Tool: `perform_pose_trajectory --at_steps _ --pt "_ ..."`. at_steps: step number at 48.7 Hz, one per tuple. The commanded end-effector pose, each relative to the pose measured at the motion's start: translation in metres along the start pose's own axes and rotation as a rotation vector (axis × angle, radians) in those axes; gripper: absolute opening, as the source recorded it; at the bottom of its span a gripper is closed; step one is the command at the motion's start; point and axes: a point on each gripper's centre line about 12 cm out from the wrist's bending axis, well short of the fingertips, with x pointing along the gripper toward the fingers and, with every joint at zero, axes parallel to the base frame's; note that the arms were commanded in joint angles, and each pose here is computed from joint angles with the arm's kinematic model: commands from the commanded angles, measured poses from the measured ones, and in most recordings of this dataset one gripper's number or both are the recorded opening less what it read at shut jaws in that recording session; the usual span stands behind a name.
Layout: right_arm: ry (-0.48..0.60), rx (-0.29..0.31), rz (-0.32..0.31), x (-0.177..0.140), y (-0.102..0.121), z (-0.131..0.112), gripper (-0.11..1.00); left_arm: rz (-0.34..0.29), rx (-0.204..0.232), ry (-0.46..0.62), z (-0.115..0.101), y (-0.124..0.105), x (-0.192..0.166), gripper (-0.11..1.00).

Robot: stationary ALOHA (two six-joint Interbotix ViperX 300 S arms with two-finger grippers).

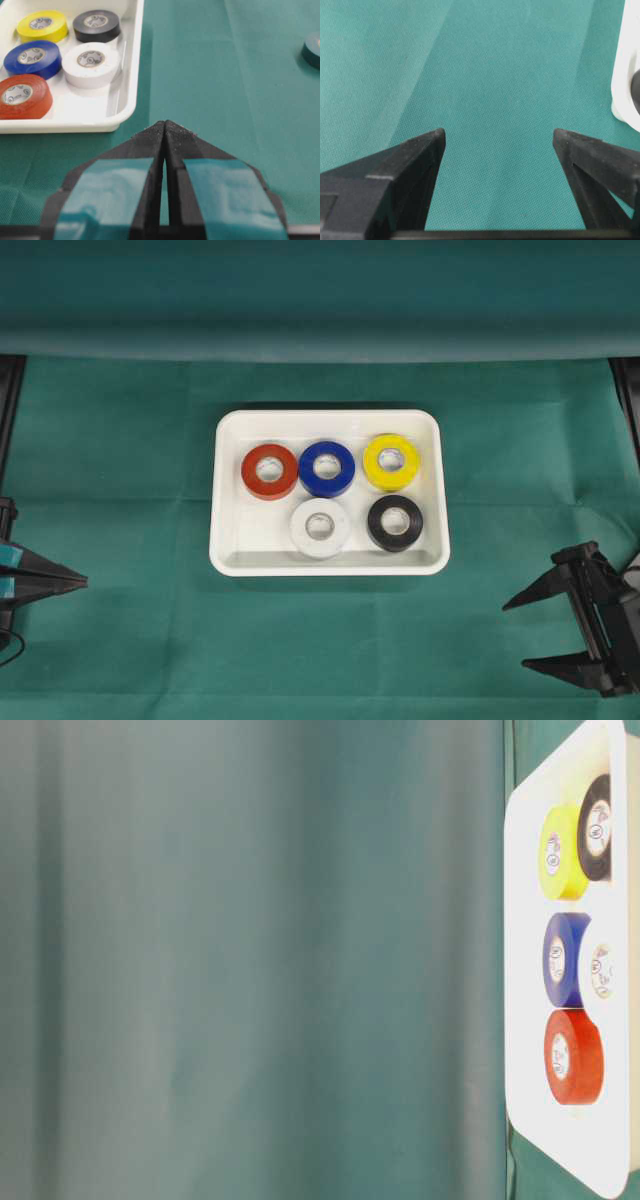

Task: Put the tape into the white case with the right arm.
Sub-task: 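Move the right gripper to the teal tape roll below the tray and grasp it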

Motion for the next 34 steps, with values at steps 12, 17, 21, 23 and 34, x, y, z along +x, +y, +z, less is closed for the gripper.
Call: perform_pose_trajectory --at_steps 12,17,21,23,34 --pt "0.011 -0.019 0.036 0.021 0.005 0.031 0.62 0.002 0.0 -0.009 0.004 0.0 0.001 0.0" --pt "0.037 -0.036 0.066 0.038 0.011 0.042 0.62 0.002 -0.002 -0.006 0.003 0.0 0.001 0.0" --pt "0.049 -0.045 0.091 0.052 0.016 0.051 0.62 0.003 0.0 -0.006 0.003 0.001 0.001 0.0" --pt "0.054 -0.048 0.103 0.06 0.019 0.055 0.62 0.002 0.0 -0.008 0.004 0.0 0.001 0.0" --pt "0.035 -0.074 0.183 0.099 0.04 0.084 0.63 0.002 -0.003 -0.006 0.003 0.0 0.001 0.0"
